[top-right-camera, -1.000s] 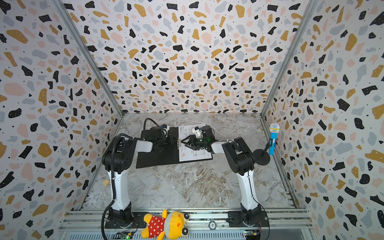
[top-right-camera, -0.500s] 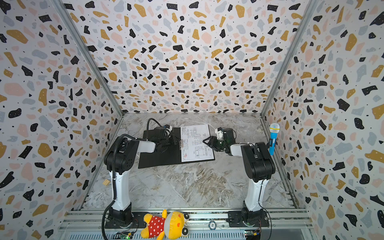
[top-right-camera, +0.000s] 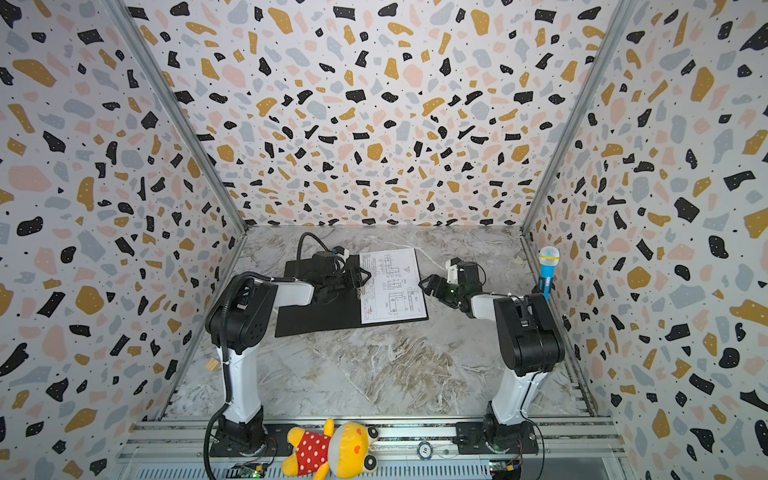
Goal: Put the files into the folder
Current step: 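Lift the right gripper off the clip and draw it back from the folder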
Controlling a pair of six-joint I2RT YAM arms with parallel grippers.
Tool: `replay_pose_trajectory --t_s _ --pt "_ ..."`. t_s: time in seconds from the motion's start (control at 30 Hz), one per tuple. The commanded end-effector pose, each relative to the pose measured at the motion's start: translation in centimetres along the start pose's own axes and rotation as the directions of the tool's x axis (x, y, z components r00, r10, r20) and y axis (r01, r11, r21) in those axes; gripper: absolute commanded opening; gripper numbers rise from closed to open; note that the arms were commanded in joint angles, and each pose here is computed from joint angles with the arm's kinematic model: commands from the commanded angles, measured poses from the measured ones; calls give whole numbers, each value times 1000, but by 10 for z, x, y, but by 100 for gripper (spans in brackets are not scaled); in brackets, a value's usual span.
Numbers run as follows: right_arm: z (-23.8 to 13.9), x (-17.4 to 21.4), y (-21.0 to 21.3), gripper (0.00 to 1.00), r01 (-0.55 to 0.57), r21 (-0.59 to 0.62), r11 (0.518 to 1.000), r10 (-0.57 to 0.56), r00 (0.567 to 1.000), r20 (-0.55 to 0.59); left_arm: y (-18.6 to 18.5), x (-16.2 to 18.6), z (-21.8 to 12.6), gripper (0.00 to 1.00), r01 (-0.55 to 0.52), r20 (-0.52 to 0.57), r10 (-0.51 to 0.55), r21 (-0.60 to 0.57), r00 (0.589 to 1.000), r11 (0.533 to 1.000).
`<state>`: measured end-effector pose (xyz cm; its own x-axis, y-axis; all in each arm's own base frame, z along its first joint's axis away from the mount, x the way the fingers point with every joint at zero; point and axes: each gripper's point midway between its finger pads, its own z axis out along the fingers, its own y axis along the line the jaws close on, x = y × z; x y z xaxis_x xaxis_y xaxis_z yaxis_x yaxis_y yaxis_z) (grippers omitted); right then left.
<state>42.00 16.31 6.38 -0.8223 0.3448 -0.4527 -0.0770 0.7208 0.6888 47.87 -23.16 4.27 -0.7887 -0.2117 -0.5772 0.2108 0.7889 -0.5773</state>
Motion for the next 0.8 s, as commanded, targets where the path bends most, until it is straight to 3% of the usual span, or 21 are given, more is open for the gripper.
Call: replay_pose_trajectory --t_s 0.0,0.07,0.2,0.53,0.77 --pt "-4 -3 -1 89 25 22 999 -25 999 20 64 61 -13 93 36 -167 -82 -261 982 965" --pt "-2 -1 -2 89 21 19 1000 -21 1000 14 65 56 -18 100 21 -154 -67 -283 986 959" --pt "0 2 -4 89 11 15 1000 -11 1000 3 66 47 -28 100 4 -124 -45 -318 991 948" --pt "15 10 18 89 18 -75 997 -22 999 -50 53 39 -28 100 22 -107 -53 -271 993 962" --pt "21 15 20 88 18 -67 998 -23 997 -75 51 34 -29 100 61 -78 -84 -265 993 962"
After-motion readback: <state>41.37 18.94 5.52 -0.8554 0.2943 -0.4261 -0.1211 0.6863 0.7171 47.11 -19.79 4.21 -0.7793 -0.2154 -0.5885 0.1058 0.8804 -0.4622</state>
